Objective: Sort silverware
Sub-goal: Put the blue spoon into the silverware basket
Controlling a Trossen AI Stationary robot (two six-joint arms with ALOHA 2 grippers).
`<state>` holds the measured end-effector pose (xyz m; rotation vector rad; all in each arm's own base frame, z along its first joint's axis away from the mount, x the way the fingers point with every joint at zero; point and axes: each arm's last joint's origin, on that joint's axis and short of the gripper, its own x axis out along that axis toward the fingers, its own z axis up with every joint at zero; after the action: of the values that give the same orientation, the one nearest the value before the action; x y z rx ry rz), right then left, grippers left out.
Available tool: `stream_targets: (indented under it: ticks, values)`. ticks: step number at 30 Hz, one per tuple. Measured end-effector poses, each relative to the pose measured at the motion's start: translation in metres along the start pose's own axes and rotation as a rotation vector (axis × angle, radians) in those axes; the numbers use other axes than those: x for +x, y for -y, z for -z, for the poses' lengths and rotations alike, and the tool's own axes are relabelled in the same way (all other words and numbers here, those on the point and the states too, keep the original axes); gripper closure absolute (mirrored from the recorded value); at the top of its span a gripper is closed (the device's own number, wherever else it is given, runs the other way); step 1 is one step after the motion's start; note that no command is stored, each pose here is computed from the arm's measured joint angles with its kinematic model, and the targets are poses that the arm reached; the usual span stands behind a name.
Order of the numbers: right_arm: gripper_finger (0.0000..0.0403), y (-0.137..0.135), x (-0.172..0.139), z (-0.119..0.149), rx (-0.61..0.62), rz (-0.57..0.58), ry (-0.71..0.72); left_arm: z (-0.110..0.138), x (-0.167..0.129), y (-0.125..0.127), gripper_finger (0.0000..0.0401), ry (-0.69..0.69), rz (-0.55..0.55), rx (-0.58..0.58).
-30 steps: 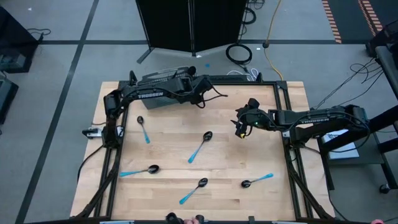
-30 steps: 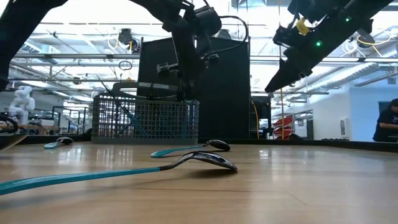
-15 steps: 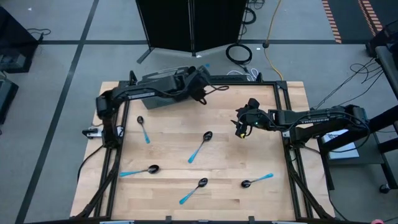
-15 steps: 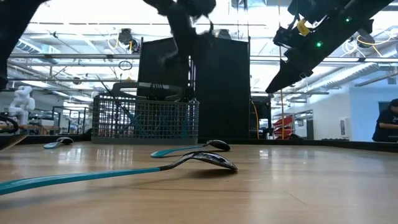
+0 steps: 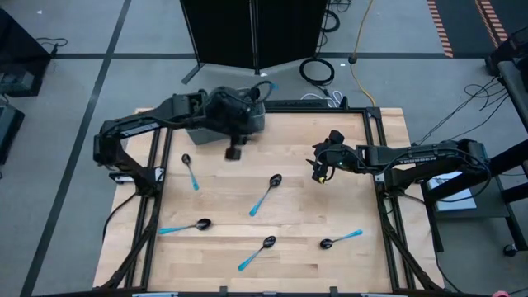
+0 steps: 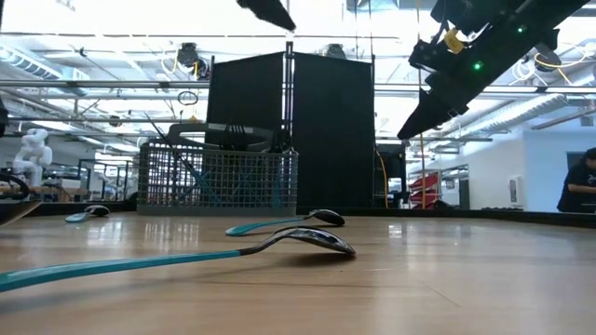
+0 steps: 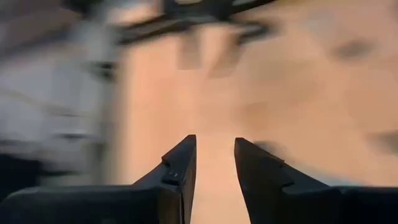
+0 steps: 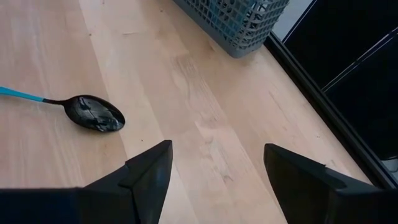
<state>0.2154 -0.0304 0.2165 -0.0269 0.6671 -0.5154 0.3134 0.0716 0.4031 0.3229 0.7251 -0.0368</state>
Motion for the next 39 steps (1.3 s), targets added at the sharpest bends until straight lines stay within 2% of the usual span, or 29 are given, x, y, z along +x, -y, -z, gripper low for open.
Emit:
stream_targets:
  ticks: [2,4,6,9,11,14,19,21,23,27,29,35,39]
  values:
    - [0.0154,0.000,0.000,0.000,0.011,-0.001,0.001,0.004,-0.005,0.009,0.0294,0.005,0.196,-0.152]
    - [0.0154,0.000,0.000,0.000,0.021,-0.003,0.004,0.009,-0.007,0.022,0.0294,-0.053,0.376,-0.251]
    - [0.0154,0.000,0.000,-0.001,0.022,-0.005,0.005,0.013,-0.006,0.037,0.0294,-0.136,0.467,-0.280]
    - [0.0154,0.000,0.000,-0.001,0.026,-0.006,0.013,0.016,-0.003,0.063,0.0294,-0.258,0.508,-0.311]
    - [0.0154,0.000,0.000,-0.002,0.031,-0.007,0.023,0.015,-0.002,0.077,0.0294,-0.317,0.474,-0.330]
    - [0.0154,-0.001,0.000,-0.004,0.040,-0.009,0.043,0.014,-0.004,0.096,0.0294,-0.414,0.338,-0.346]
    - [0.0154,-0.001,0.000,-0.006,0.051,-0.030,0.058,0.029,-0.018,0.114,0.0294,-0.658,-0.083,-0.435]
    - [0.0154,-0.002,0.000,-0.006,0.050,-0.060,0.056,0.032,-0.022,0.115,0.0294,-0.678,-0.224,-0.530]
    - [0.0154,-0.003,0.000,-0.006,0.049,-0.084,0.053,0.036,-0.020,0.113,0.0294,-0.650,-0.303,-0.634]
    - [0.0154,-0.003,0.000,-0.006,0.048,-0.092,0.051,0.060,-0.015,0.110,0.0294,-0.739,-0.363,-0.768]
    - [0.0154,-0.004,-0.001,-0.006,0.047,-0.093,0.050,0.078,-0.010,0.113,0.0294,-0.800,-0.350,-0.827]
    - [0.0154,-0.004,-0.001,-0.005,0.045,-0.095,0.045,0.135,0.005,0.123,0.0294,-0.821,-0.278,-1.102]
    - [0.0154,-0.004,0.000,-0.005,0.045,-0.095,0.045,0.174,0.007,0.131,0.0294,-0.889,-0.314,-1.266]
